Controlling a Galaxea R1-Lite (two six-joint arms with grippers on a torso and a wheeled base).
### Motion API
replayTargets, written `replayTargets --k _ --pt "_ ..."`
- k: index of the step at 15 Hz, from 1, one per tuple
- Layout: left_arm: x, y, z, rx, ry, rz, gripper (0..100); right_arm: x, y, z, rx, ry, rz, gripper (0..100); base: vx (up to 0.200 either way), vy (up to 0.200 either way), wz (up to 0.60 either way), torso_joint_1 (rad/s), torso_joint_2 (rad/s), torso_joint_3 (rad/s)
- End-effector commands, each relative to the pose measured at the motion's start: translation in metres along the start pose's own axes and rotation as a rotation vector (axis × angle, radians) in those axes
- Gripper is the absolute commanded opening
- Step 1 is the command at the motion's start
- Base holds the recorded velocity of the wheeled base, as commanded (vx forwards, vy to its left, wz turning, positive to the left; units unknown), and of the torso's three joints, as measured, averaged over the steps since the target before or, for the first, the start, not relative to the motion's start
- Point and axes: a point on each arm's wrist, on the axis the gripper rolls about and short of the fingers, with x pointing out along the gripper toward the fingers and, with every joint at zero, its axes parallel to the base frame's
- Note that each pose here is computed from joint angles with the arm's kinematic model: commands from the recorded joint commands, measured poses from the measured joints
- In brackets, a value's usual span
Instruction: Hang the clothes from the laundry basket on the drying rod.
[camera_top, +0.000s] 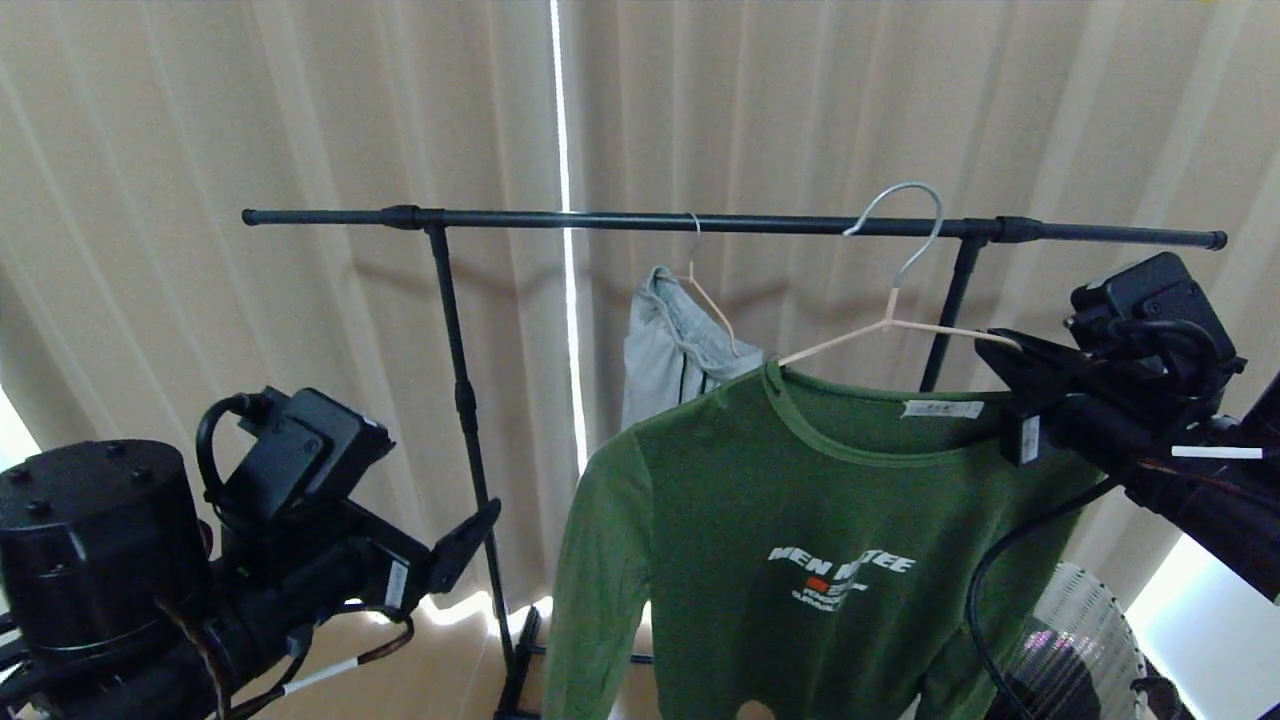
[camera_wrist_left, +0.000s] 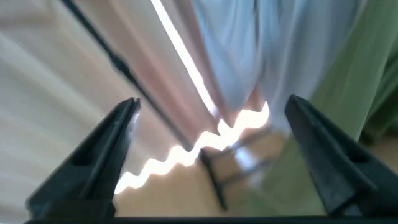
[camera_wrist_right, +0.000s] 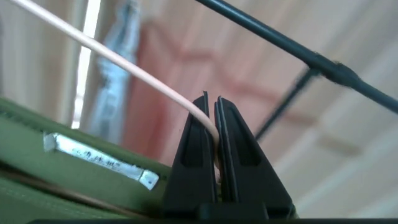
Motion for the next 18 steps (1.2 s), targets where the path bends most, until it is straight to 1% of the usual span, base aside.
replayTargets --k 1,2,3,4,5,6,7,9,11,13,15,17,18 --pt "0.000 0.002 0.009 -0.061 -0.054 0.011 100 -0.002 -0.023 -0.011 -0.014 0.052 -0.100 0 0.000 0.000 0.00 0.000 0.00 0.000" --pt "-0.003 0.003 0.009 -0.111 -0.071 0.016 100 -0.008 -0.036 -0.016 -0.024 0.096 -0.156 0 0.000 0.000 0.00 0.000 0.00 0.000" --pt "-0.007 0.003 0.007 -0.135 -0.074 0.018 100 -0.016 -0.046 -0.018 -0.030 0.132 -0.200 0 0.000 0.000 0.00 0.000 0.00 0.000" --pt "-0.011 0.003 0.000 -0.149 -0.071 0.017 100 -0.033 -0.063 -0.016 -0.030 0.189 -0.261 0 0.000 0.000 0.00 0.000 0.00 0.000" --pt "-0.013 0.003 -0.006 -0.158 -0.066 0.019 100 -0.046 -0.073 -0.016 -0.028 0.232 -0.305 0 0.000 0.000 0.00 0.000 0.00 0.000" --pt "-0.014 0.002 -0.010 -0.156 -0.077 0.021 100 -0.060 -0.081 -0.016 -0.026 0.276 -0.343 0 0.000 0.000 0.00 0.000 0.00 0.000" --pt "-0.014 0.003 -0.008 -0.158 -0.110 0.026 100 -0.073 -0.086 -0.016 -0.022 0.316 -0.377 0 0.000 0.000 0.00 0.000 0.00 0.000" --pt "-0.015 0.003 -0.005 -0.153 -0.142 0.029 100 -0.086 -0.093 -0.015 -0.017 0.358 -0.427 0 0.000 0.000 0.00 0.000 0.00 0.000" --pt "-0.015 0.002 -0.011 -0.105 -0.115 0.030 100 -0.098 -0.102 -0.018 -0.012 0.423 -0.526 0 0.000 0.000 0.00 0.000 0.00 0.000" --pt "-0.017 0.003 -0.010 -0.106 -0.137 0.035 100 -0.097 -0.105 -0.019 -0.016 0.453 -0.581 0 0.000 0.000 0.00 0.000 0.00 0.000" --pt "-0.020 0.004 -0.007 -0.113 -0.163 0.040 100 -0.096 -0.106 -0.020 -0.018 0.468 -0.603 0 0.000 0.000 0.00 0.000 0.00 0.000" --pt "-0.021 0.004 -0.007 -0.117 -0.165 0.042 100 -0.095 -0.106 -0.019 -0.018 0.467 -0.599 0 0.000 0.000 0.00 0.000 0.00 0.000" --pt "-0.021 0.005 -0.007 -0.119 -0.164 0.048 100 -0.092 -0.106 -0.020 -0.018 0.470 -0.591 0 0.200 0.000 0.00 0.007 0.00 -0.007"
